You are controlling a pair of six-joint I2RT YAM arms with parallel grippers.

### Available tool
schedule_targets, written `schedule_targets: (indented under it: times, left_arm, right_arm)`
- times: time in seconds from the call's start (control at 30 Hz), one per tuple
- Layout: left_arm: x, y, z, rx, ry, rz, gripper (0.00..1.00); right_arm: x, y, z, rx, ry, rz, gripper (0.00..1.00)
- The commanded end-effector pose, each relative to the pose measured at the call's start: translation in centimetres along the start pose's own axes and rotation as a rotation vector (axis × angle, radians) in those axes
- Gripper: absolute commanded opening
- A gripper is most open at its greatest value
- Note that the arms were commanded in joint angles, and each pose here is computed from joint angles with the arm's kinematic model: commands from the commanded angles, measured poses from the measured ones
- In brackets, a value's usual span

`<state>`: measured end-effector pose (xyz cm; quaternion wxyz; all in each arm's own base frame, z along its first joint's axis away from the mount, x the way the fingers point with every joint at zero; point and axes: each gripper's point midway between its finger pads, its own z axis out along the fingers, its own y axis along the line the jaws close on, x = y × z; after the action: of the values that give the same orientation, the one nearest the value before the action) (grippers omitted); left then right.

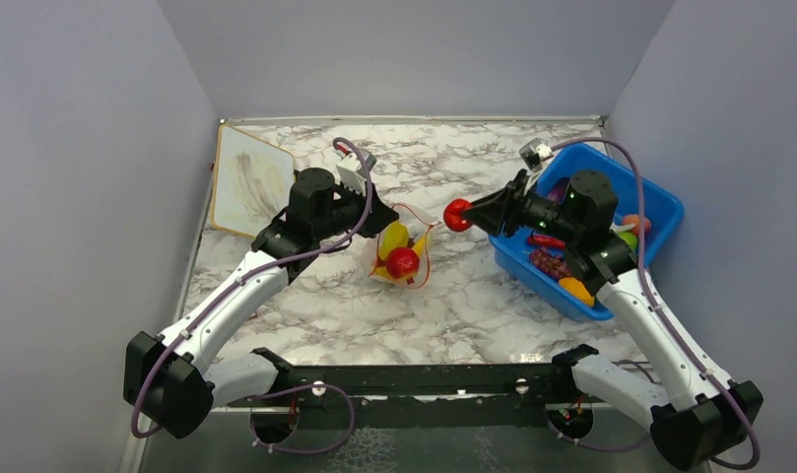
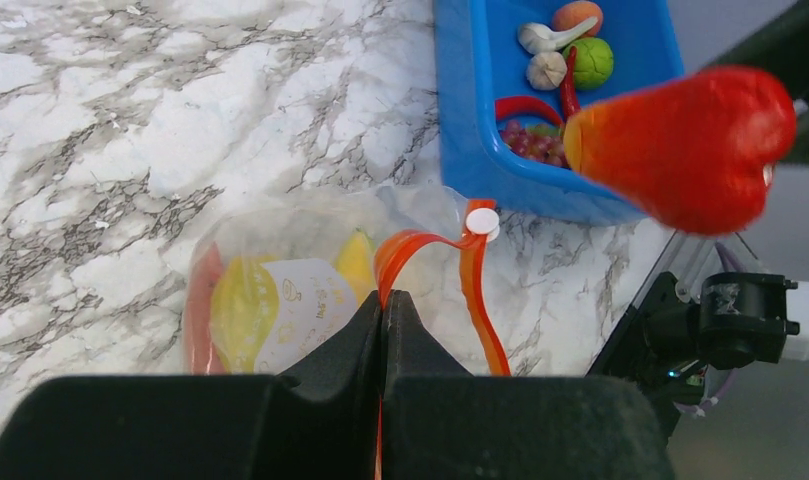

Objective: Place the food in the zip-top bag and seal the zipper
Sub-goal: Place the fake fruit in the zipper food storage bag.

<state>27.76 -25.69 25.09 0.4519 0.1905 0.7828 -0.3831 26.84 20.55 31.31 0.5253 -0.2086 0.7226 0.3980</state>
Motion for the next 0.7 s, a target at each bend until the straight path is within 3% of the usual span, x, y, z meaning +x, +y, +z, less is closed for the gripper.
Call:
schedule_targets:
  times: [0.0, 0.33, 0.67]
  left_arm:
    - [-1.7, -0.8, -0.1, 0.011, -0.036, -0.037, 0.00]
    - [-1.3, -1.2, 0.5, 0.040, -0.005, -0.082, 0.00]
    - [-1.2, -1.9, 0.0, 0.065, 0.013, -0.086, 0.00]
  right_arm:
    - [-0.2, 5.8, -0.2, -0.267, -0.045, -0.044, 0.16]
    - [4.0, 12.0, 0.6, -0.538, -0.014, -0.115, 0.16]
    - [6.3, 8.9, 4.7, -0.419, -0.008, -0.218, 0.16]
